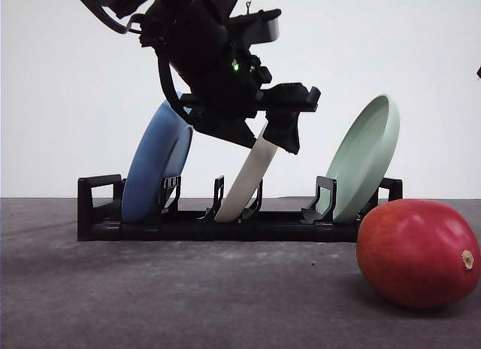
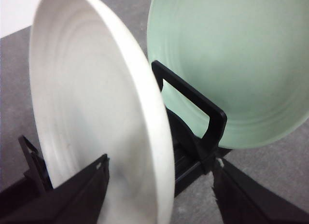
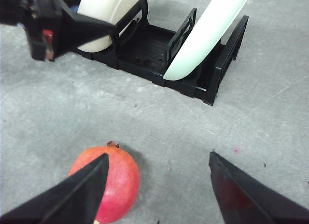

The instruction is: Place pomegranate in white plate

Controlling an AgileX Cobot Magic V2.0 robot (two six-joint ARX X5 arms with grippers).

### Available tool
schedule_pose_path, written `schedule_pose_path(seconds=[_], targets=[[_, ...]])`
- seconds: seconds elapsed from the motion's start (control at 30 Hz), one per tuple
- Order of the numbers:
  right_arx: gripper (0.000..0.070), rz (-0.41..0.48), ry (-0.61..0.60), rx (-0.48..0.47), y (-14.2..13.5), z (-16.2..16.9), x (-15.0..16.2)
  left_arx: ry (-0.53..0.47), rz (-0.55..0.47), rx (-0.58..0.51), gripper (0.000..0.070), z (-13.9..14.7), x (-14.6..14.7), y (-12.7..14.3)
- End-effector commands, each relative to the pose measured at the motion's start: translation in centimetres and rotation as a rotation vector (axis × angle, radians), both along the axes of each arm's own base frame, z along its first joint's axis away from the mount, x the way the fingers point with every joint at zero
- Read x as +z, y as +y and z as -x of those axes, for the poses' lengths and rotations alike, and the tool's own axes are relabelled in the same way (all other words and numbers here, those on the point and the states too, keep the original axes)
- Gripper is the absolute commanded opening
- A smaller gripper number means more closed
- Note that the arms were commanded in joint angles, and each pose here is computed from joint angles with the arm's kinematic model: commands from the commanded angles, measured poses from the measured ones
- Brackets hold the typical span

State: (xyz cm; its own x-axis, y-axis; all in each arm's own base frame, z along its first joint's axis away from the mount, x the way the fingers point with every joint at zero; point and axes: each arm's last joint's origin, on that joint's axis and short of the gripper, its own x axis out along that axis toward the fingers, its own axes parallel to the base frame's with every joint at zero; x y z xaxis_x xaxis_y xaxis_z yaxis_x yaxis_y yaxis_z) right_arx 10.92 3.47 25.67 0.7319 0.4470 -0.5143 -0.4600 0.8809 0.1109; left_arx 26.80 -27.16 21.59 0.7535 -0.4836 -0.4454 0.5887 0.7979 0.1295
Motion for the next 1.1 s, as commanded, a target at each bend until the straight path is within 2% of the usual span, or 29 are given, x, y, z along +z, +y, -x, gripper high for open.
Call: schedule_pose_path(seconds=[0.0, 0.07, 0.23, 0.33, 0.53, 0.6, 1.07], targets=[[0.0419, 0.0, -0.025, 0.011, 0.1, 0.0, 0.6, -0.014, 0.019, -0.001, 0.0383, -0.2, 0.2, -0.7], [0.0419, 0.0, -0.025, 0.011, 0.1, 0.0, 0.6, -0.014, 0.019, -0.001, 0.0346, -0.2, 0.2, -0.7], [0.0419, 0.001, -0.026, 0.011, 0.1, 0.0, 0.6, -0.013, 0.018, -0.001, 0.013, -0.2, 0.2, -0.7], [0.0419, 0.001, -0.025, 0.011, 0.1, 0.0, 0.6, -0.012, 0.017, -0.003, 0.0054, -0.1, 0.2, -0.7], [0.0419, 0.001, -0.025, 0.011, 0.1, 0.0, 0.6, 0.003, 0.052, 0.015, 0.0048, 0.0, 0.6, -0.6], [0.0419, 0.001, -0.025, 0.011, 0.1, 0.0, 0.6, 0.019, 0.084, 0.031, 0.0007, 0.0, 0.7, -0.6], [0.0419, 0.001, -0.025, 0.01, 0.1, 0.0, 0.6, 0.027, 0.223, 0.073, 0.001, 0.7, 3.4, 0.2]])
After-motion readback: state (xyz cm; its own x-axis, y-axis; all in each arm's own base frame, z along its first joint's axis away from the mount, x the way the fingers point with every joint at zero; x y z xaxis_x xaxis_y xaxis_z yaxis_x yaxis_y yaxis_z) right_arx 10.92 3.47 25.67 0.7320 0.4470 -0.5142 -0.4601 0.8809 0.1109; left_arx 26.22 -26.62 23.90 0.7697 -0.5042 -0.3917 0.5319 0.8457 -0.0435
